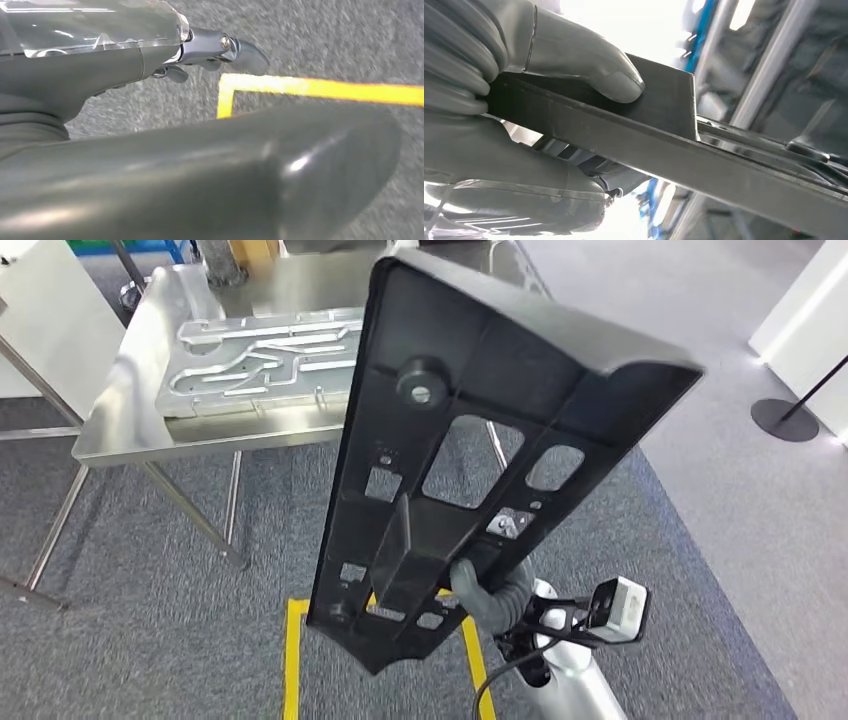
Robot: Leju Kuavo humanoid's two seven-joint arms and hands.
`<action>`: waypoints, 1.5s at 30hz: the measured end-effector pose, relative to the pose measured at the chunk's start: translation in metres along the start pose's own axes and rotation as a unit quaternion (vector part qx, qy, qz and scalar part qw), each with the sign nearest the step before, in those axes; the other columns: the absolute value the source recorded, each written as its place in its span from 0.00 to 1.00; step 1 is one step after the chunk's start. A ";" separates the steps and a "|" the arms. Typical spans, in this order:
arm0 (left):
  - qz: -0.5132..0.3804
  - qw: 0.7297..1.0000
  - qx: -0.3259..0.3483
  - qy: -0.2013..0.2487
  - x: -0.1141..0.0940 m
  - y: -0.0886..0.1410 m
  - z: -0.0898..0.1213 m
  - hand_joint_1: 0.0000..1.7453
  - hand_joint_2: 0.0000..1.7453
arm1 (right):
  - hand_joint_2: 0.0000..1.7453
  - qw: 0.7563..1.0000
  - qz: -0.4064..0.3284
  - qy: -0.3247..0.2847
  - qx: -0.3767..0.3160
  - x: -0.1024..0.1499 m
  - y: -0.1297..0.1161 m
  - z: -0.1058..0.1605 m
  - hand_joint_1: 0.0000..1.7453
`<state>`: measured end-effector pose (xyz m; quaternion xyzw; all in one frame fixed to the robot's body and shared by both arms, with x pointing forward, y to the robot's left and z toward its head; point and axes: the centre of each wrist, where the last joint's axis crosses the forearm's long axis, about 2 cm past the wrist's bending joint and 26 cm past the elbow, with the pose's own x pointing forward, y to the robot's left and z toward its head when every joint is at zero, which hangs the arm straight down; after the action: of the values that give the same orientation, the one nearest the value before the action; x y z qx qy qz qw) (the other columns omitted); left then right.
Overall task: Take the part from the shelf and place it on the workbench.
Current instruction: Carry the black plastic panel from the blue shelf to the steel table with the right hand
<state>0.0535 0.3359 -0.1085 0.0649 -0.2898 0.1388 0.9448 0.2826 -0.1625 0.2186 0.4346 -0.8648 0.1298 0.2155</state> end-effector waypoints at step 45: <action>0.018 1.000 0.002 -0.001 -0.005 -0.010 0.003 0.00 0.00 | 1.00 0.998 0.047 -0.039 0.007 0.026 -0.005 -0.011 1.00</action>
<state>0.0514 0.3244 -0.1096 0.0618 -0.2913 0.1567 0.9417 0.2759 -0.1790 0.2411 0.3998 -0.8910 0.1289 0.1723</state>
